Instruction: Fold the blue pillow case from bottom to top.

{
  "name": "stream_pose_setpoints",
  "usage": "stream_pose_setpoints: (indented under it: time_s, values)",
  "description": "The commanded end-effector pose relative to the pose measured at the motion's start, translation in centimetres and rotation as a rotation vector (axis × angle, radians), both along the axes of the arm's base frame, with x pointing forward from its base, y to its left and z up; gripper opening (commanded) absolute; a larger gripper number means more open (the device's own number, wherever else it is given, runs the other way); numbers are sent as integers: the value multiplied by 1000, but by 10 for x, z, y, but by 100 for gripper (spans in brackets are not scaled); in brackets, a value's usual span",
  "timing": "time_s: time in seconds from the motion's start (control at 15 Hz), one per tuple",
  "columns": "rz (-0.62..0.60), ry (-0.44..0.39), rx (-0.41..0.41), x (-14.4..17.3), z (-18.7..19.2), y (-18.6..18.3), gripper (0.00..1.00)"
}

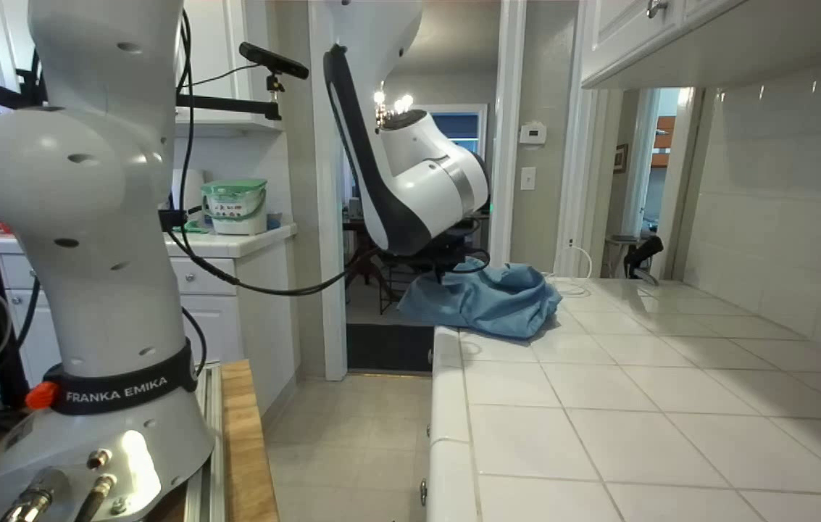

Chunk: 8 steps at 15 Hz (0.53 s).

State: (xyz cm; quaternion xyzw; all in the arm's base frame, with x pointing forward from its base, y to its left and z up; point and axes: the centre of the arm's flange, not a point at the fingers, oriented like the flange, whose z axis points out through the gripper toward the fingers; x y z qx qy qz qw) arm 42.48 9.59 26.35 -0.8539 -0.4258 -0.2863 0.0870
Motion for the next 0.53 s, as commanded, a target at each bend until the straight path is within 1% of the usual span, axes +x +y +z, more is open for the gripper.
stream_pose_setpoints:
  time_s: [0.0, 0.2, 0.47]
  values:
    - [-30, 72, 62, 47, 52, -31, 1]
    - [-52, 75, 74, 56, 68, -54, 1]
    - [-85, 83, 87, 83, 112, -84, 1]
